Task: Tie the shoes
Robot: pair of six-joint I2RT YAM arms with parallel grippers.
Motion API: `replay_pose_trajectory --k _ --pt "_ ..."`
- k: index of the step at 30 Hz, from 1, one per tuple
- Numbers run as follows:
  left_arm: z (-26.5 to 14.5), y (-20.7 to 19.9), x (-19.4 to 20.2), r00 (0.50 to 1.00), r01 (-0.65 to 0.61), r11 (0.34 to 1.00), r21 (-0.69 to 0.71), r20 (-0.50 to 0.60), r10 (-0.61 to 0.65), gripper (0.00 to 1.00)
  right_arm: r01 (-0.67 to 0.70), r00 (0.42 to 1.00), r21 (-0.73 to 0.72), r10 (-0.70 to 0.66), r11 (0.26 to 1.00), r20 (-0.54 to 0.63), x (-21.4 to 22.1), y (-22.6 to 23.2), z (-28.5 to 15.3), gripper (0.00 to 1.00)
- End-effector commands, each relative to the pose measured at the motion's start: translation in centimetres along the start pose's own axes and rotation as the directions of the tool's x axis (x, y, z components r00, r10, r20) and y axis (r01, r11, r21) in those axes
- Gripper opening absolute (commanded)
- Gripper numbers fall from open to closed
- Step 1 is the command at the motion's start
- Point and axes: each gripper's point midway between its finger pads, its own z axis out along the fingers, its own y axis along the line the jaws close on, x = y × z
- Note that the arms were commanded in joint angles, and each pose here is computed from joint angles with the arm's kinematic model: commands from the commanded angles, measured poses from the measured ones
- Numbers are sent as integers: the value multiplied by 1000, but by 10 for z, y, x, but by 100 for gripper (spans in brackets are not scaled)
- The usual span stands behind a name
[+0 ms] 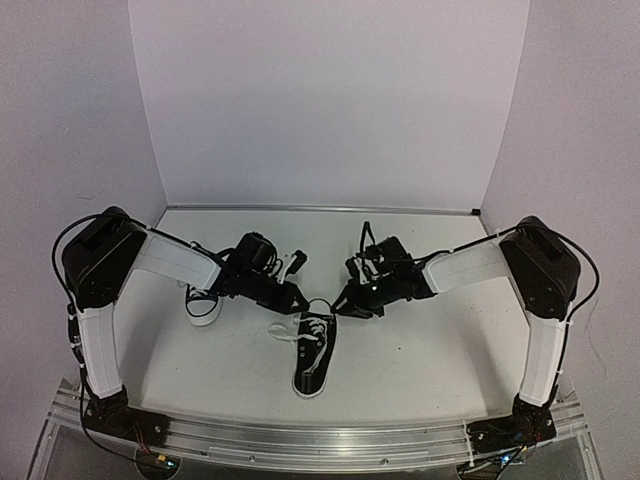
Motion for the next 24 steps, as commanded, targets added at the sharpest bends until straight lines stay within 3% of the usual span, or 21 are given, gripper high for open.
replay_pose_trajectory --k 1,5,12,15,19,24 --pt "2 -3 -51 995 -42 998 44 90 38 14 38 990 -52 -30 998 139 -61 8 -14 22" --pt "2 5 -67 995 -28 999 27 100 25 13 45 988 -65 -35 997 149 -81 6 -13 22" --pt "-36 55 -81 991 72 970 -234 130 -42 42 47 987 -22 -43 999 152 -85 7 -29 33" --pt "-32 69 -79 995 64 949 -310 98 -35 51 20 990 -1 -20 1000 142 -66 0 -38 39" --pt "-18 87 -71 998 55 914 -401 41 -42 53 25 992 13 -26 1000 127 -40 1 -50 50" --pt "2 88 -66 1000 -23 872 -488 -20 16 53 26 989 32 -31 999 145 -28 -2 -67 54"
